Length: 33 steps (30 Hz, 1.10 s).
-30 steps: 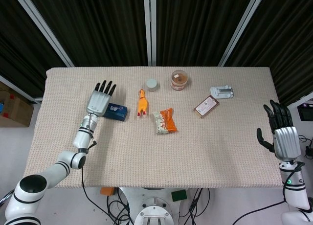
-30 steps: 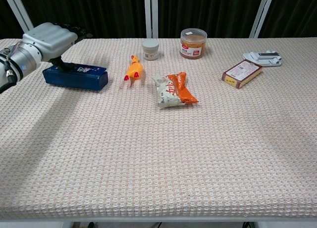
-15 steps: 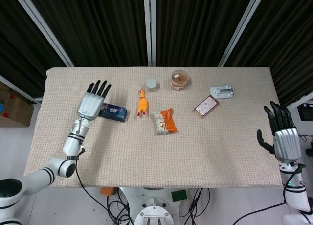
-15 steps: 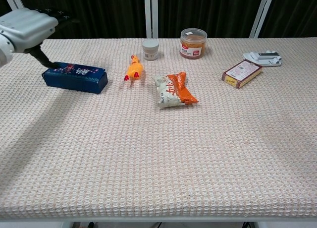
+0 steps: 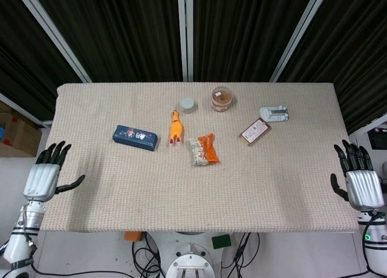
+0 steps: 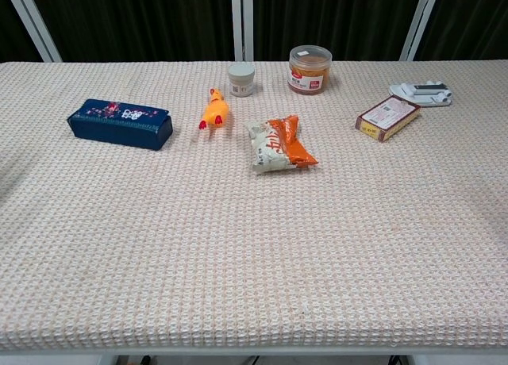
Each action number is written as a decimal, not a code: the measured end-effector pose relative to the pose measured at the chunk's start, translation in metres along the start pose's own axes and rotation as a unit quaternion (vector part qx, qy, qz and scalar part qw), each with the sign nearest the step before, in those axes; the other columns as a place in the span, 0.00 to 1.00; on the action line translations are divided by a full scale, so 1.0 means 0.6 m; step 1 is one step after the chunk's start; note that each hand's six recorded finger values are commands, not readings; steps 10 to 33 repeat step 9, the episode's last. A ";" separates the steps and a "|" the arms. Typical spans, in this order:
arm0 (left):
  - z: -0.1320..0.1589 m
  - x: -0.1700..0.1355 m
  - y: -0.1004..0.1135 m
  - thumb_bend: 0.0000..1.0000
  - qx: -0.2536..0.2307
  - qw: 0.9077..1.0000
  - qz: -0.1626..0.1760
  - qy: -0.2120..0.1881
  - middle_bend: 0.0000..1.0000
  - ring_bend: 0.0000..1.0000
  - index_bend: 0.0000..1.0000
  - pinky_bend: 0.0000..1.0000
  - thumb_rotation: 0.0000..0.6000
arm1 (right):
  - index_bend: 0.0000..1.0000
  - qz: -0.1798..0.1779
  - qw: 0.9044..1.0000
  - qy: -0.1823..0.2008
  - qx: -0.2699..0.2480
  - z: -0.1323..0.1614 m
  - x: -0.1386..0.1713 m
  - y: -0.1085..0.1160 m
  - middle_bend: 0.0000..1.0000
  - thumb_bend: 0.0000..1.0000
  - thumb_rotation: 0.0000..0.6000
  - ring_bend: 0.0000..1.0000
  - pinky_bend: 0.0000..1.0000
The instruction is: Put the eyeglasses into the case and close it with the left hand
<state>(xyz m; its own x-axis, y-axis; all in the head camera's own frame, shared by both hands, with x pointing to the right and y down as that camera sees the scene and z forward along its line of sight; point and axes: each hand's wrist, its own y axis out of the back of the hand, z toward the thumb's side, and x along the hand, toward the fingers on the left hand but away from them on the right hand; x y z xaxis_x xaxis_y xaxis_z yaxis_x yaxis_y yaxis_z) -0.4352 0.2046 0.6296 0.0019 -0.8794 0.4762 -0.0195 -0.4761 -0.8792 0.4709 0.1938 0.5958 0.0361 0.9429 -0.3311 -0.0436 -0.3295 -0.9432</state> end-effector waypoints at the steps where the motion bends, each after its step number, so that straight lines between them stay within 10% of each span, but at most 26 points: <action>1: -0.005 -0.012 -0.001 0.13 -0.004 1.000 0.000 0.003 0.02 0.00 0.04 0.14 0.00 | 0.00 0.014 1.000 -0.007 0.007 -0.006 0.009 -0.003 0.00 0.51 1.00 0.00 0.00; 33: -0.031 -0.073 0.010 0.16 -0.007 0.999 0.035 0.019 0.02 0.00 0.04 0.14 0.00 | 0.00 0.042 0.998 -0.030 0.030 -0.030 0.058 -0.022 0.00 0.51 1.00 0.00 0.00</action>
